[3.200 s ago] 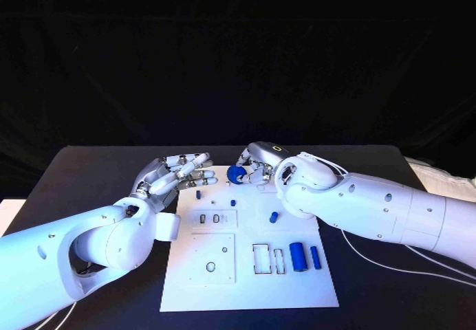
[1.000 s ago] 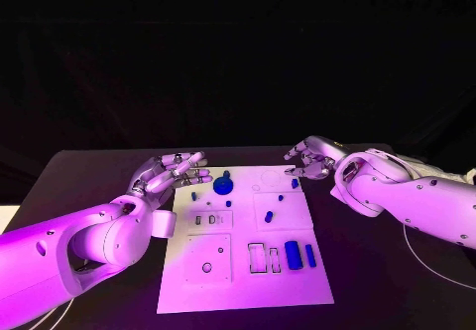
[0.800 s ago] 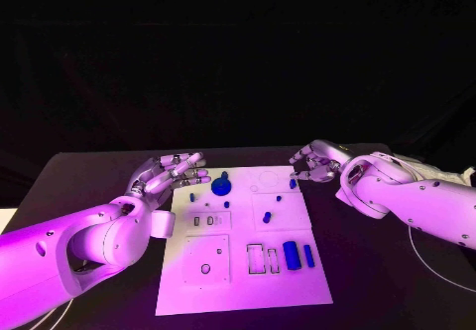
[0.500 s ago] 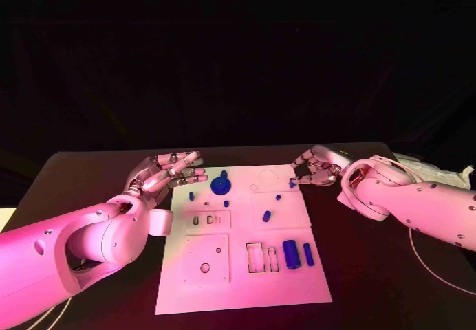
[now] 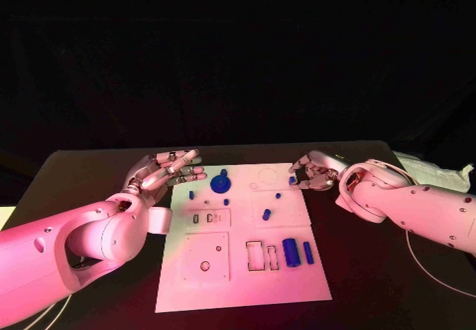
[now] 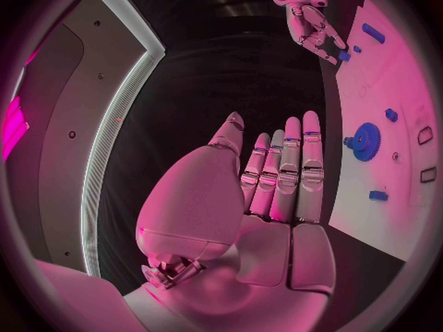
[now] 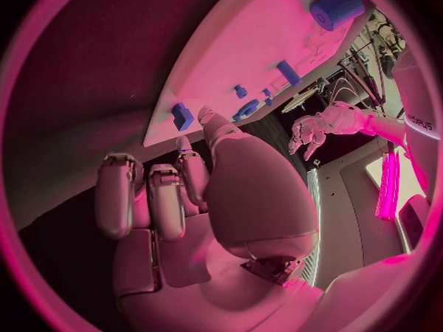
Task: Assemble the parts on the task board
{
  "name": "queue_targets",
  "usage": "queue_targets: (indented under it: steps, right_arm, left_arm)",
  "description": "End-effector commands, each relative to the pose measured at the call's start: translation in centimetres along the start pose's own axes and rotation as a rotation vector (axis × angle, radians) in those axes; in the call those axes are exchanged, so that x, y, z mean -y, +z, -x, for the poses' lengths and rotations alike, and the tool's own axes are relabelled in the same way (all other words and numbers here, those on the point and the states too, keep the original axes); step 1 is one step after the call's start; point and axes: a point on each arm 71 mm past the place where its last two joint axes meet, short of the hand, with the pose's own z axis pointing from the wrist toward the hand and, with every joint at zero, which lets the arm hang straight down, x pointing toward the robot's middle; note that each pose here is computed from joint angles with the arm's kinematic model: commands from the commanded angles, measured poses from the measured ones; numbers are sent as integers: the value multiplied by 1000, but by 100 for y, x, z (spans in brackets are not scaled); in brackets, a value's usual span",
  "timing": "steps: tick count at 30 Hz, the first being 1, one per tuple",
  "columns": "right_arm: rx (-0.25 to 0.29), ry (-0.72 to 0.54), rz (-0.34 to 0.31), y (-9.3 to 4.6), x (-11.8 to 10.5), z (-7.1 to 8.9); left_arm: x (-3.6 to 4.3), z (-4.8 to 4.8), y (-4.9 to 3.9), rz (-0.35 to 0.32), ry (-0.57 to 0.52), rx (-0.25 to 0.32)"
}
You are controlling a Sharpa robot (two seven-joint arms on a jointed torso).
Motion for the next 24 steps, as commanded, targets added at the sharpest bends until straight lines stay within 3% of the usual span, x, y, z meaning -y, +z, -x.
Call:
queue_targets:
  steps: [1,24]
  right_arm:
    - [3,-25,7,20,6,-39]
    - [-6,-24,-15,38,68,-143]
  left_arm:
    - [10,-31,6,-9,-7,-24]
    - [3,-28,11,-4,-7,-23]
